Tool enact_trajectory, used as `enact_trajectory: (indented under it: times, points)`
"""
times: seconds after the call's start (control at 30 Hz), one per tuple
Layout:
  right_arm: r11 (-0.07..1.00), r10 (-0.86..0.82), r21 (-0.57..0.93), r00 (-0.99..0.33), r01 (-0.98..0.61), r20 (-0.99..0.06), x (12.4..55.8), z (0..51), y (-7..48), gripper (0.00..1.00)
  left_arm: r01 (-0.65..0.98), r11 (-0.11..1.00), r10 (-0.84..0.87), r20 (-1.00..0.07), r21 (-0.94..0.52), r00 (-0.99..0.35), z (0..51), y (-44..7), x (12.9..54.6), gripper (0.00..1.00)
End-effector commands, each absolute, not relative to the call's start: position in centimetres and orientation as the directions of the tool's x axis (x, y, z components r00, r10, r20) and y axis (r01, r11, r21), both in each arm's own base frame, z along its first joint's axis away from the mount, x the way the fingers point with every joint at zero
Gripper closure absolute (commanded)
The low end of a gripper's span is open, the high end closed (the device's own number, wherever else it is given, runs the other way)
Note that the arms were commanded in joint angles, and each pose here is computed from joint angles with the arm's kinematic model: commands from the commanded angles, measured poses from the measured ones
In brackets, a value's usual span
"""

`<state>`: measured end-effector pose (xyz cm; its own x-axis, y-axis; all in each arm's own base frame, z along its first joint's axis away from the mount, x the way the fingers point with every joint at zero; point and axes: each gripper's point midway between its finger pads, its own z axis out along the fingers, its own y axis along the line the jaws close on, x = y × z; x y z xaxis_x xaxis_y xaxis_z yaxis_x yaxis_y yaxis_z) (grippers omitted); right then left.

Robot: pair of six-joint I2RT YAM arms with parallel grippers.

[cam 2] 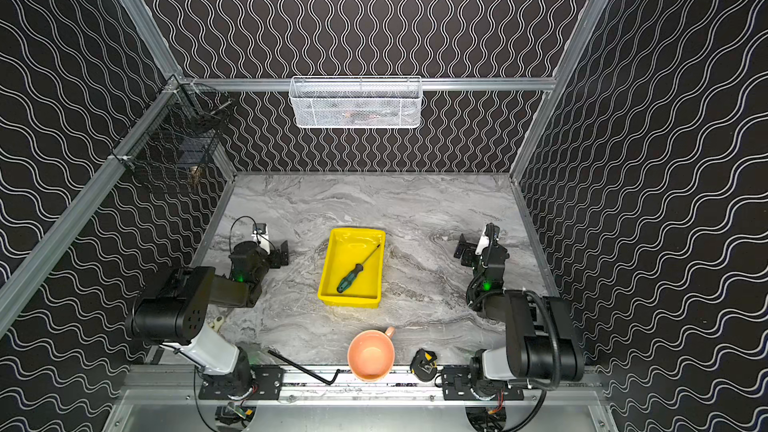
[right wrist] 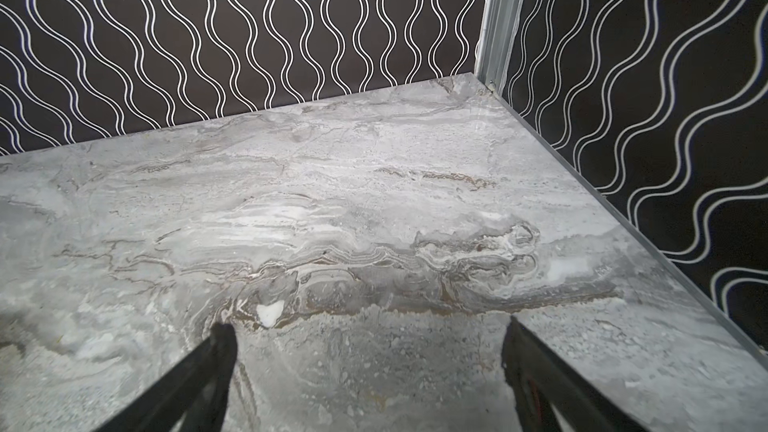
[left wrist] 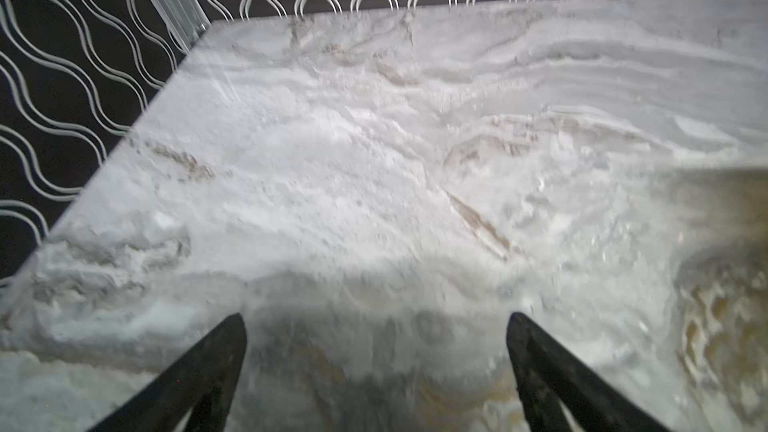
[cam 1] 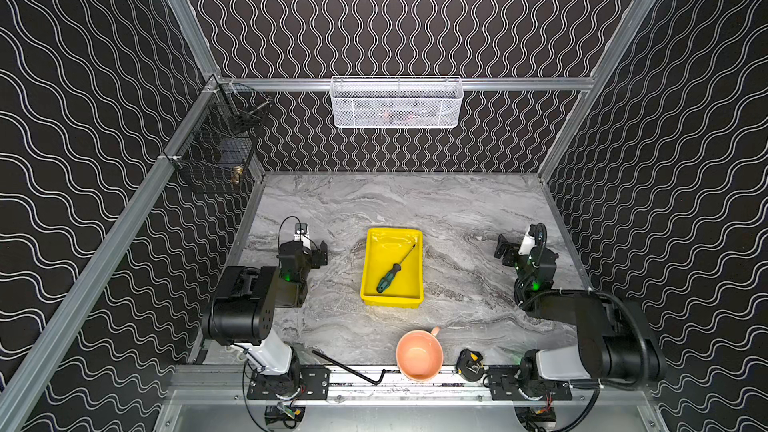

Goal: Put the screwdriver in the bin

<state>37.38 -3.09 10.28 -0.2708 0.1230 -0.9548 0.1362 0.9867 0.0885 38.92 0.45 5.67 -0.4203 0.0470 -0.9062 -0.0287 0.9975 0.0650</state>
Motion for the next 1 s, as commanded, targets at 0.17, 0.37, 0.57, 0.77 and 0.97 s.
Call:
enact_trajectory:
  times: [0.17,0.37,0.57,0.77,0.97]
  points:
    - [0.993,0.093,0.080,-0.155,0.089,-0.984,37.6,11.9,-2.5,0.00,-0.015,0.997,0.065,-0.939,0.075,-0.337,7.6,0.2,40.0,0.01]
    - [0.988,0.112,0.092,-0.169,0.121,-0.979,38.1,11.7,-3.0,0.00,0.040,0.994,0.114,-0.928,0.106,-0.355,7.2,-1.1,40.4,0.01]
    - [0.986,0.107,0.085,-0.155,0.141,-0.982,38.0,11.8,-3.4,0.00,0.039,0.994,0.112,-0.927,0.105,-0.358,7.2,-1.1,40.3,0.01]
    - [0.988,0.100,0.079,-0.162,0.129,-0.982,38.1,11.8,-3.2,0.00,0.065,0.992,0.120,-0.930,0.104,-0.346,7.3,-1.5,40.2,0.01]
    - [0.988,0.100,0.079,-0.163,0.129,-0.982,38.1,11.7,-3.2,0.00,0.058,0.993,0.120,-0.930,0.106,-0.347,7.2,-1.5,40.1,0.01]
